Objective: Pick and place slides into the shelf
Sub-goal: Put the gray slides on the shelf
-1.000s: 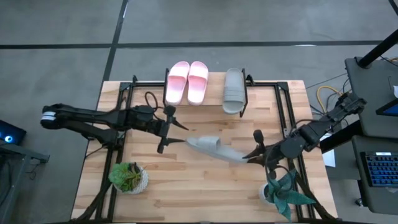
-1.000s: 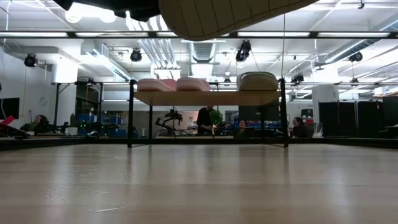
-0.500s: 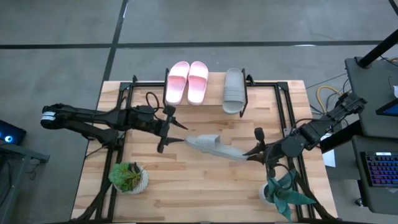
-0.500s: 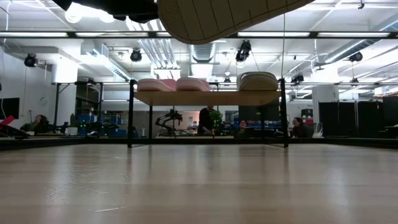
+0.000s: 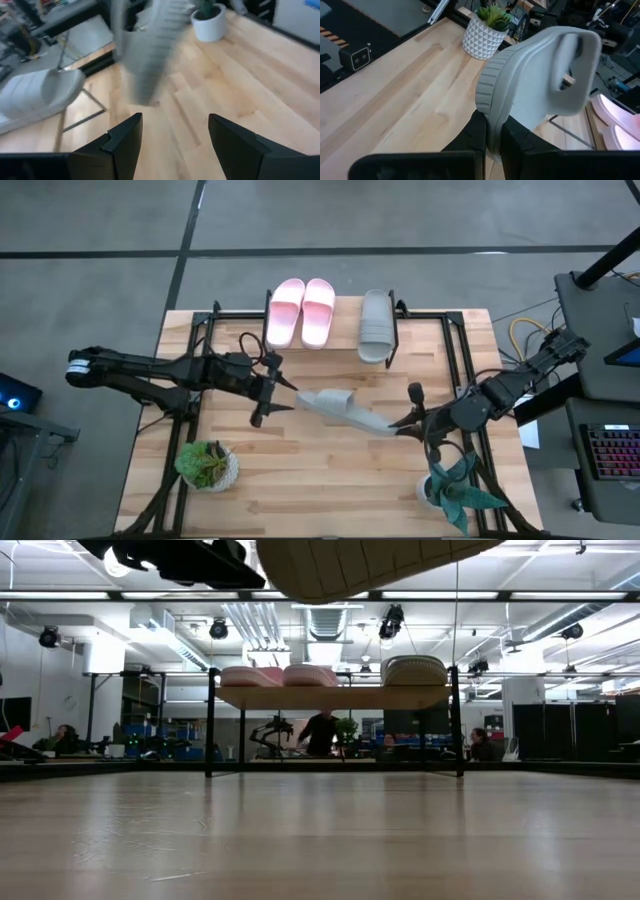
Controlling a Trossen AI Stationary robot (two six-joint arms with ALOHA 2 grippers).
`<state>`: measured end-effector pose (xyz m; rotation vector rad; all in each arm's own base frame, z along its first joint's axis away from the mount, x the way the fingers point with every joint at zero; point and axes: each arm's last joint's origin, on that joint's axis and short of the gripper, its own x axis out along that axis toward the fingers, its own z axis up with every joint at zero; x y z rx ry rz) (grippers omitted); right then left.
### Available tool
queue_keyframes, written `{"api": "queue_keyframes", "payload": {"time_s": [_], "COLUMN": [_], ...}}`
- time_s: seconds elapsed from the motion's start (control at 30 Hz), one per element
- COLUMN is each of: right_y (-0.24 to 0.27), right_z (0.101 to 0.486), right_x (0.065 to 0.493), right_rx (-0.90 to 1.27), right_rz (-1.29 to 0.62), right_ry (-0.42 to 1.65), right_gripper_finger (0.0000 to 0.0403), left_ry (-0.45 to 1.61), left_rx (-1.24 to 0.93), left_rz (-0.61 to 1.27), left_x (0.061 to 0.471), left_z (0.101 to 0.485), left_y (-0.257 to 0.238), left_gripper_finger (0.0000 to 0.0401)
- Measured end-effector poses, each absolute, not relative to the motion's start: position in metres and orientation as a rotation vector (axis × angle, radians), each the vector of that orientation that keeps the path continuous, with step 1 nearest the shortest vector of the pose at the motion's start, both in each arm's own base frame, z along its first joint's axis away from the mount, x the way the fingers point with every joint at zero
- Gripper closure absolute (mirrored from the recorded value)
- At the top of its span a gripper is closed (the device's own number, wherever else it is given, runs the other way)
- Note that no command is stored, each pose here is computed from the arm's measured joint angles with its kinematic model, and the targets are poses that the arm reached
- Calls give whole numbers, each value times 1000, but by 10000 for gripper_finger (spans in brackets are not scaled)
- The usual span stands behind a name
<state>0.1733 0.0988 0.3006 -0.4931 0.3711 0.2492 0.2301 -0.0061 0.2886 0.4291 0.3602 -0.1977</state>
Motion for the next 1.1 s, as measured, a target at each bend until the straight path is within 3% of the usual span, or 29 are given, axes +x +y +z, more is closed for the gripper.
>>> {"api": "queue_keyframes", "payload": {"time_s": [0.43,0.67,0.97,1.1], "right_y": [99,99,99,99], "right_z": [300,300,301,301], "right_x": [173,173,173,173], "right_rx": [-493,-497,-501,-501], "right_rz": [260,260,236,236], "right_ry": [375,373,370,369], "right_gripper_finger": [385,385,385,385], "left_ry": [240,185,130,134], "left_rx": [440,426,434,483], "left_rz": [-151,-261,-251,-235], "left_x": [240,251,269,273], "left_z": [297,294,287,284], "left_y": [-6,-10,-10,-10], "left_gripper_finger": [189,189,189,207]}}
